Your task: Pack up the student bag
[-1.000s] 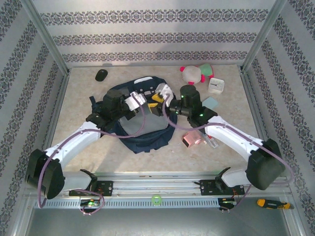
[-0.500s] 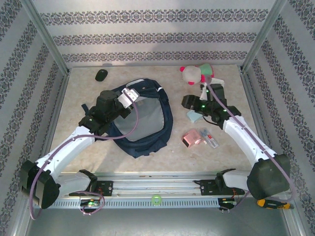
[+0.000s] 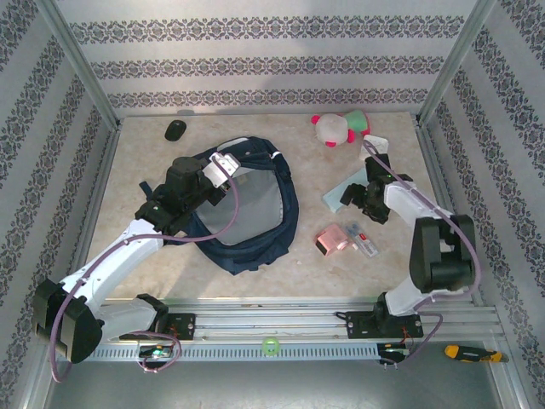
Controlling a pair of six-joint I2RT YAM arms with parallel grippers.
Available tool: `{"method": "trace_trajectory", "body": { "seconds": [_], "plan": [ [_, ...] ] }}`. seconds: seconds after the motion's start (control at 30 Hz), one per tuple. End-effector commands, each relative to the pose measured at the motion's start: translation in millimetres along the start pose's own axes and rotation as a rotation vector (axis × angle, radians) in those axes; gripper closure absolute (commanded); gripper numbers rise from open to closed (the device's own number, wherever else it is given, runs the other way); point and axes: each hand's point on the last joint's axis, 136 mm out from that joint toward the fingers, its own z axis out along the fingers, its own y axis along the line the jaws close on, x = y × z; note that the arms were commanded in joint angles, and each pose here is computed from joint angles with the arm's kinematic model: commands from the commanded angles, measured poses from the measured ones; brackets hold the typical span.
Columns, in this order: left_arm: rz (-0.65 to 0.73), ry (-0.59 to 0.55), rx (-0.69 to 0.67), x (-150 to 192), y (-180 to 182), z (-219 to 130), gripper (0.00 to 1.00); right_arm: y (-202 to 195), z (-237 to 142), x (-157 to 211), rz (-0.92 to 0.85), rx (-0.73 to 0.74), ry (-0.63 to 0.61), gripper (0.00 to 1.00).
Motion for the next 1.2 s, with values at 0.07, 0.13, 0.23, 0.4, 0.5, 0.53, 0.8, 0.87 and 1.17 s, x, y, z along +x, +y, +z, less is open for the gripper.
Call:
{"method": "trace_trajectory", "body": {
  "seconds": [0.07, 0.13, 0.23, 0.4, 0.5, 0.53, 0.8, 0.87, 1.17],
  "plan": [
    [-0.014, -0.12, -0.103, -44.2, 29.2, -17.5, 0.91, 34.6, 10.2, -36.7, 0.008, -0.049, -0.088, 0.05],
    [-0.014, -0.121, -0.105, -43.8, 29.1, -17.3, 0.91, 42.2, 15.0, -44.2, 0.014, -0.056, -0.1, 0.05],
    [-0.011, -0.115, -0.108, -41.6, 29.2, -15.6, 0.91, 54.5, 23.0, -52.5, 0.017, -0.077, -0.099, 0.05],
    [-0.002, -0.103, -0.115, -38.2, 29.4, -13.3, 0.91, 59.3, 35.0, -63.1, 0.011, -0.044, -0.093, 0.05],
    [0.003, -0.099, -0.117, -37.2, 29.4, -12.2, 0.91, 64.9, 39.3, -68.5, -0.001, -0.046, -0.098, 0.05],
    [0.004, -0.099, -0.117, -37.0, 29.7, -11.6, 0.91, 70.0, 40.6, -70.8, -0.007, -0.065, -0.101, 0.06],
    [-0.01, -0.089, -0.094, -33.6, 25.3, -6.8, 0.91, 101.6, 47.7, -71.2, -0.105, -0.074, -0.089, 0.1],
    [-0.011, -0.091, -0.094, -33.2, 24.5, -7.1, 0.91, 101.1, 50.8, -67.7, -0.122, -0.039, -0.08, 0.11],
    [-0.004, -0.088, -0.1, -30.9, 25.0, -10.0, 0.91, 83.2, 64.7, -52.8, -0.153, 0.087, -0.005, 0.14]
  ]
}}
